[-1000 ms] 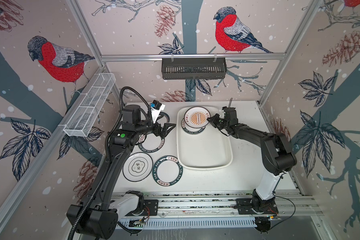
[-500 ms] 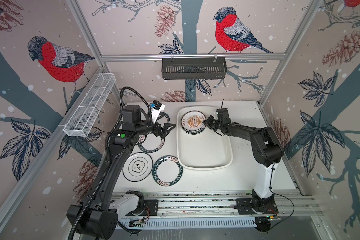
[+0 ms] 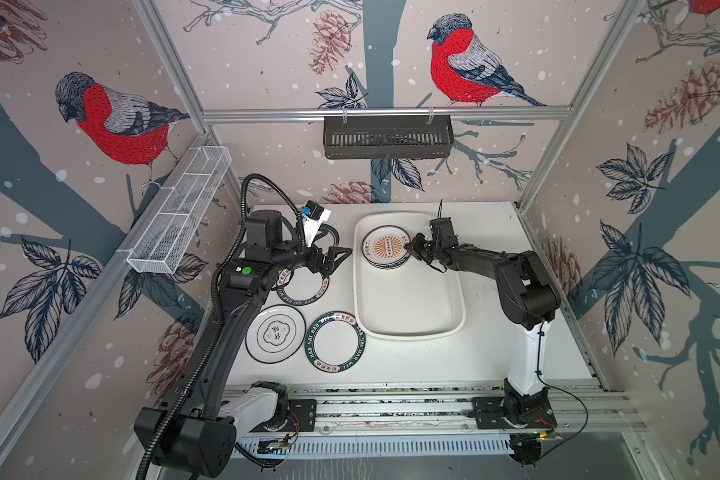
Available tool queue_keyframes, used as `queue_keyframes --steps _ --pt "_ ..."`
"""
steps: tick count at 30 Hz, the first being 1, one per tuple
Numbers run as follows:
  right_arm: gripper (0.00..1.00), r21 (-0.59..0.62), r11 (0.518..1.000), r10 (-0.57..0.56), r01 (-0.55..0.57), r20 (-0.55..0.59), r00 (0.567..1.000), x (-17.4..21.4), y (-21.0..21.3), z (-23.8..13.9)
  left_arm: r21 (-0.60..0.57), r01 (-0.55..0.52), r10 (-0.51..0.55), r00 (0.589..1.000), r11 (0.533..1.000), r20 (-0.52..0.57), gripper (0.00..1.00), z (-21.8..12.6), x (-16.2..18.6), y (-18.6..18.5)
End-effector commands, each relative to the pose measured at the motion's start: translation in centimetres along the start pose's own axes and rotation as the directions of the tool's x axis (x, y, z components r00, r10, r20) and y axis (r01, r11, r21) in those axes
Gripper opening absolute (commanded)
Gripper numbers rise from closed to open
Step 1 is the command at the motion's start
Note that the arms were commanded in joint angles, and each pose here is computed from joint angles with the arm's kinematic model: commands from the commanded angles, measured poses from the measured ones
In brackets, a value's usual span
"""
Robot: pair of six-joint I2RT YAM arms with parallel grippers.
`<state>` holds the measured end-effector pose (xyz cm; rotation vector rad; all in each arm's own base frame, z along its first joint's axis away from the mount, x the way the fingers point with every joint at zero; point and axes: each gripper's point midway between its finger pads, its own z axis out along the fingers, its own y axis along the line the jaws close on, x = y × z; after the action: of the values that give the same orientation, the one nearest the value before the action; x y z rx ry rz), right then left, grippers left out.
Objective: Place the plates into the plastic bin on the countertop
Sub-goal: 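Lower the sunburst plate onto the green-rimmed plate in the bin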
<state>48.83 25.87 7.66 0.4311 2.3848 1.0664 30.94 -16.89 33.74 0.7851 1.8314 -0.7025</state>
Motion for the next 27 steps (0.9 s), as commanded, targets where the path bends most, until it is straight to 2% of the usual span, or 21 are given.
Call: queue_keyframes --steps 1,15,27 --pt "0.12 -0.007 1.000 -0.025 0.025 0.008 1.000 -0.4 0.3 0.0 0.010 -0.012 0.011 1.000 1.000 0.018 0.98 0.0 -0.5 -0.2" --pt "0.38 0.064 0.996 -0.057 0.058 -0.013 0.998 -0.7 -0.6 -0.4 0.016 -0.011 0.010 1.000 1.000 0.021 0.98 0.0 -0.7 -0.2" --pt "0.43 0.126 0.988 -0.087 0.090 -0.030 0.996 -0.9 -1.3 -0.7 0.025 -0.012 0.011 0.999 1.000 0.031 0.98 -0.1 -1.2 -0.4"
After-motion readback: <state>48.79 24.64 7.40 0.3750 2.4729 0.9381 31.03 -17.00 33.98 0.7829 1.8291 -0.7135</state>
